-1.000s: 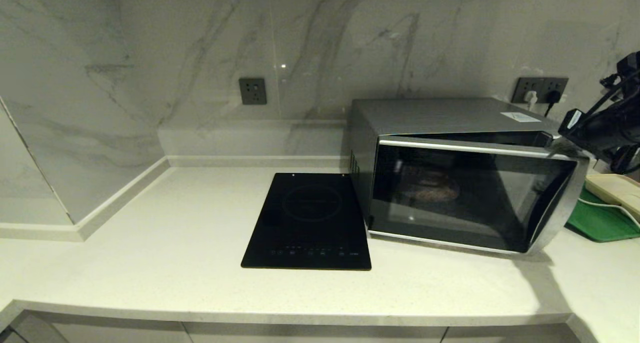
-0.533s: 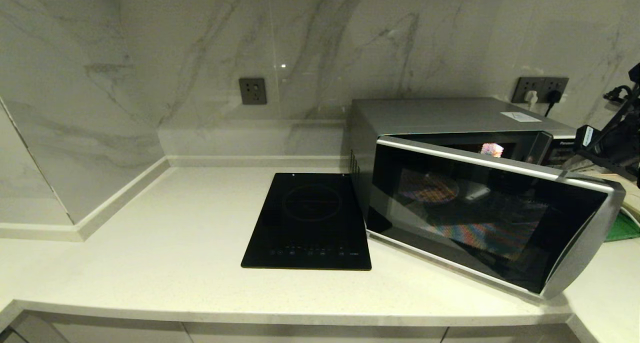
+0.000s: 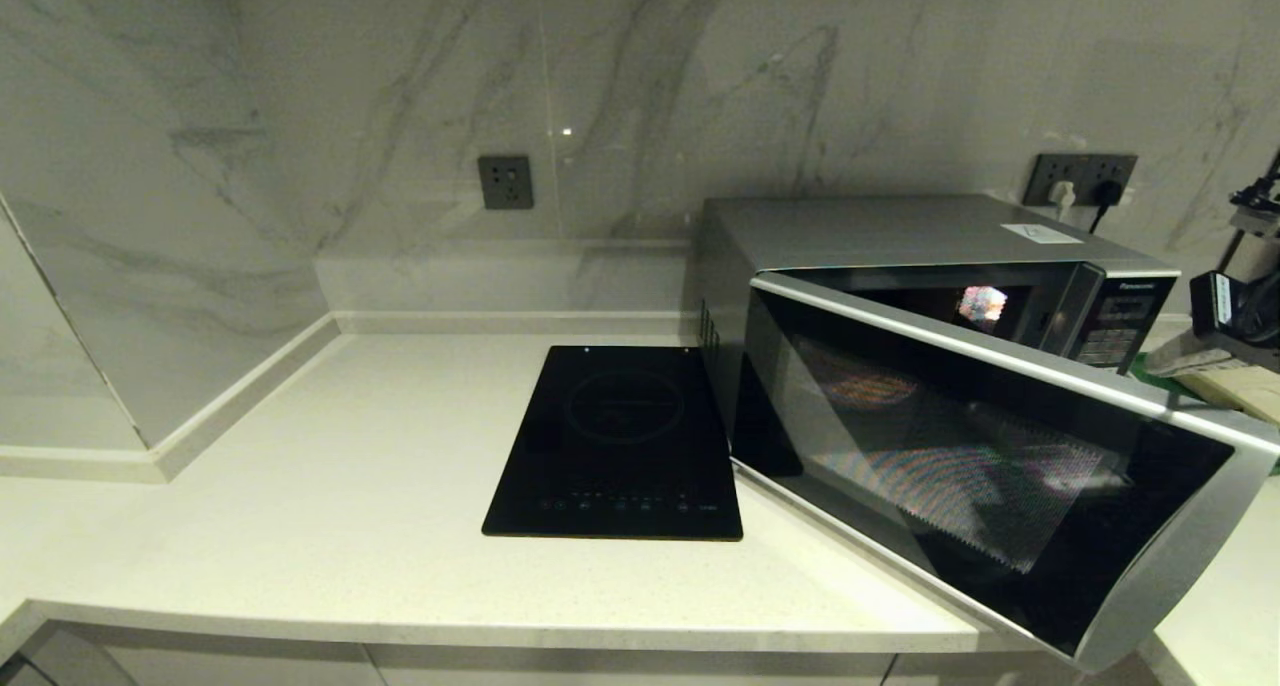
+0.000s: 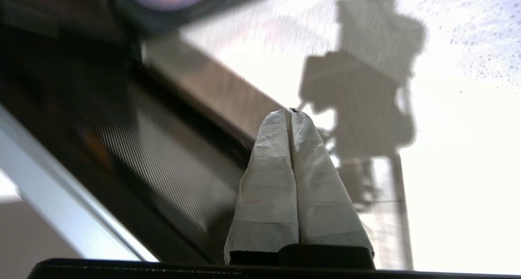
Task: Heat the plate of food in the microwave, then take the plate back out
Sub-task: Open the microwave oven
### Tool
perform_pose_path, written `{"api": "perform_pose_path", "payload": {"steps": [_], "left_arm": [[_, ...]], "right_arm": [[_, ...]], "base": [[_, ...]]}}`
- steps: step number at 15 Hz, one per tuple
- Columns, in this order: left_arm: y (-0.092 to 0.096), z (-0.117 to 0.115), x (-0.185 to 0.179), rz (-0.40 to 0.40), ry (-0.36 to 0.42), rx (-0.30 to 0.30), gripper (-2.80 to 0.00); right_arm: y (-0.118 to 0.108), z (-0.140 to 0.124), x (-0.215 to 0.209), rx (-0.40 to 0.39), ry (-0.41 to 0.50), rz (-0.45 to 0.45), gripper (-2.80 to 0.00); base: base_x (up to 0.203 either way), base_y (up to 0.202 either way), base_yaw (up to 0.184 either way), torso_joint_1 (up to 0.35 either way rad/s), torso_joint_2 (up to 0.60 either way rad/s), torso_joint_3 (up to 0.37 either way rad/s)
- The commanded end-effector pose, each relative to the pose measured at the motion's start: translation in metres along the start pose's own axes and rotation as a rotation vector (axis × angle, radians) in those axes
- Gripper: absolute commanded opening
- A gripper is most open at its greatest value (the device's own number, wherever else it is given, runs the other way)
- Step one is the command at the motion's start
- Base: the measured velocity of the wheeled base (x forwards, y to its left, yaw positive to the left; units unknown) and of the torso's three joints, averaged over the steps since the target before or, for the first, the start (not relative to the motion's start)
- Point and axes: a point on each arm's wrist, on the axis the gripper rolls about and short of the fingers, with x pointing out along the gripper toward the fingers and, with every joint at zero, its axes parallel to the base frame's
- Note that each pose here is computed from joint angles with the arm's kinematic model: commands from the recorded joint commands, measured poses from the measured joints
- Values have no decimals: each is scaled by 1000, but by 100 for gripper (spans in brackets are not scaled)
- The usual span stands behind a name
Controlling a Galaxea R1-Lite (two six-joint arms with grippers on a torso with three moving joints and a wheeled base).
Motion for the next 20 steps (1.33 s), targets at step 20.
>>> {"api": "perform_pose_path", "payload": {"steps": [20], "left_arm": [[0,0,0,1,0,0,-280]], "right_arm": [[54,-110,-50,-620,175,372,-280]], "base": [[0,0,0,0,0,0]]}}
